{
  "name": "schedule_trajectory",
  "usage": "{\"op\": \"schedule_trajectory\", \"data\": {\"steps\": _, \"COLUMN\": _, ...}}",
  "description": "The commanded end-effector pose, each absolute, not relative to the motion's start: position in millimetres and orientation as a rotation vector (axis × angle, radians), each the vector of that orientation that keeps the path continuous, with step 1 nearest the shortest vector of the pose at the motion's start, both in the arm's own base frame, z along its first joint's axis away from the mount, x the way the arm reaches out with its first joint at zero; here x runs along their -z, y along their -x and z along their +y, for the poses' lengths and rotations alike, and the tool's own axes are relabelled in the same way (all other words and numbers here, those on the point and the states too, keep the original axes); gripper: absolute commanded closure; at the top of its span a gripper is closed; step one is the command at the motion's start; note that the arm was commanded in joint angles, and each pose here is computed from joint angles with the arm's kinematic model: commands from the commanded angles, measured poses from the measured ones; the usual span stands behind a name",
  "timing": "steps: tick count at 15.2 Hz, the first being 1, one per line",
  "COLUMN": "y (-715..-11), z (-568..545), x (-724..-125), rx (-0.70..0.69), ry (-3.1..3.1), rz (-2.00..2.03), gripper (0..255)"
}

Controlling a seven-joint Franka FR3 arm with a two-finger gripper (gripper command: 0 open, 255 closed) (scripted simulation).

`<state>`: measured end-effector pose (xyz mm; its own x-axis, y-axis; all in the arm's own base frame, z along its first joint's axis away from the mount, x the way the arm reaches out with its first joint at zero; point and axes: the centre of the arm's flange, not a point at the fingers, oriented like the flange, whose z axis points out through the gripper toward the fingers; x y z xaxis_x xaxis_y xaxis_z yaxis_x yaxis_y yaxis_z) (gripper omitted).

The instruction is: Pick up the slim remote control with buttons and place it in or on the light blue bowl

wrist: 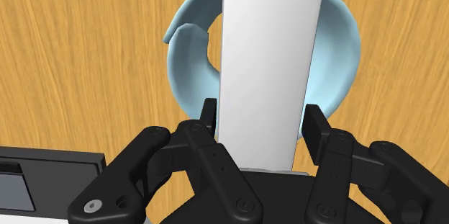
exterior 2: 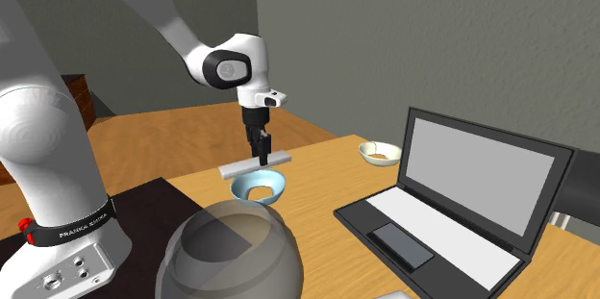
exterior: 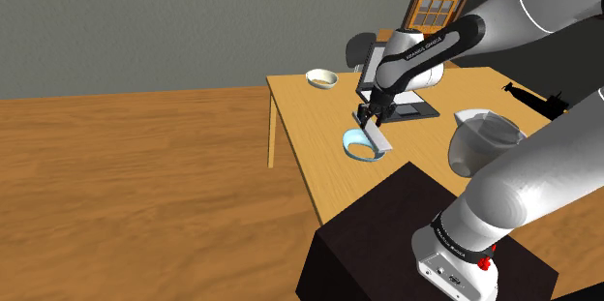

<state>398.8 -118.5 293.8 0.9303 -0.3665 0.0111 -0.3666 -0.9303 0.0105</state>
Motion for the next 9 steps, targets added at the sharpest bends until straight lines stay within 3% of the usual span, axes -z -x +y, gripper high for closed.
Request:
{"op": "schedule_trajectory", "data": {"steps": 1, "y": -398.8, "z": -117.1, "x": -282.4, "rx": -0.015, "ry": -3.074, "rz": -0.584, "gripper": 255}}
{"op": "schedule_trajectory", "data": {"steps": 9, "y": -398.8, "z": -117.1, "x": -240.2, "rx": -0.015, "ry": -3.074, "rz": -0.584, "gripper": 255}}
